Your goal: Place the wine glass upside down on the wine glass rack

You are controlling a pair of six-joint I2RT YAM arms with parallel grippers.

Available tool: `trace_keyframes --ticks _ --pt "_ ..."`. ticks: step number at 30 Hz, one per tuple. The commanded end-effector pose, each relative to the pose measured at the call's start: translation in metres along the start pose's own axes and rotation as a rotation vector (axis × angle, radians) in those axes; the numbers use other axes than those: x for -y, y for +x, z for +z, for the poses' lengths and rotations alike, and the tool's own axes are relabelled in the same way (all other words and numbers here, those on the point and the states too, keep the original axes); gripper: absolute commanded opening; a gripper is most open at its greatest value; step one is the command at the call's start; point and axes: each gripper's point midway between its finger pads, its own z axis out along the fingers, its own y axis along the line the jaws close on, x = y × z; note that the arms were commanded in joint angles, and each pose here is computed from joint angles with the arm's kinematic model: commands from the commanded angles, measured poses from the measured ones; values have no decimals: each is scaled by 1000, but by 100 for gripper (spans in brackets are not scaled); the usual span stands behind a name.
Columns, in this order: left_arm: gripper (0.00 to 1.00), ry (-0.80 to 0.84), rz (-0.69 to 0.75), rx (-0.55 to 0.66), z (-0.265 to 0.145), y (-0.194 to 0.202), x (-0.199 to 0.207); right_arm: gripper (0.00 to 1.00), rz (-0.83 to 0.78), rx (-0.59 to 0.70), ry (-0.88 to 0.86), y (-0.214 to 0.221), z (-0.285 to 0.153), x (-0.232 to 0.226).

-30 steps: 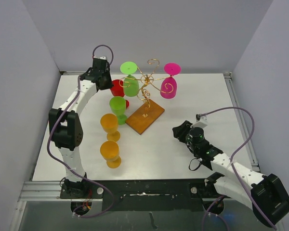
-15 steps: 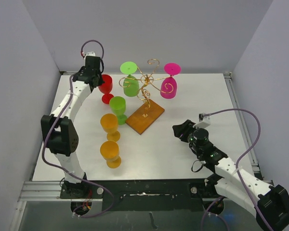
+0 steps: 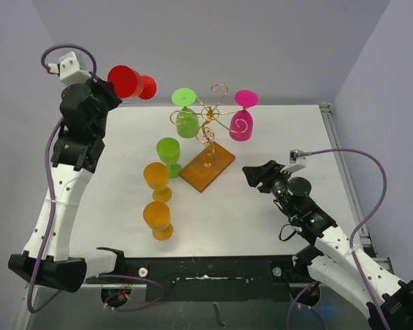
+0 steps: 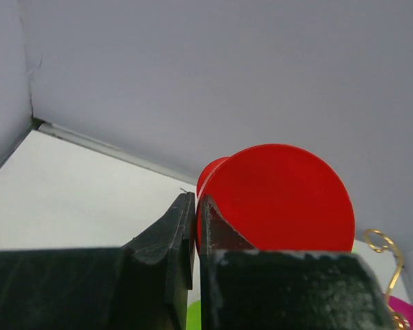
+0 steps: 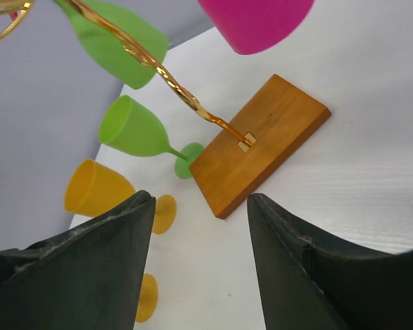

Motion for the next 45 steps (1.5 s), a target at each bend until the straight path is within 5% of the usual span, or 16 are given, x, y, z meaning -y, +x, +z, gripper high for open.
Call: trace_keyframes --ticks 1,15,23,33,45 --pt "0 174 -137 147 -30 -50 33 57 -9 57 -139 -36 -11 -45" --pt "0 751 -400 291 -121 -116 117 71 -104 244 -414 -125 -47 -141" --pt "0 1010 -483 270 -151 -108 171 73 -118 368 -567 -173 -55 -194" --pt "0 1095 -493 258 -158 -79 221 73 -48 451 -710 -202 -63 -232" --pt "0 1101 -406 289 -167 -39 256 62 119 489 -724 -225 -61 -245"
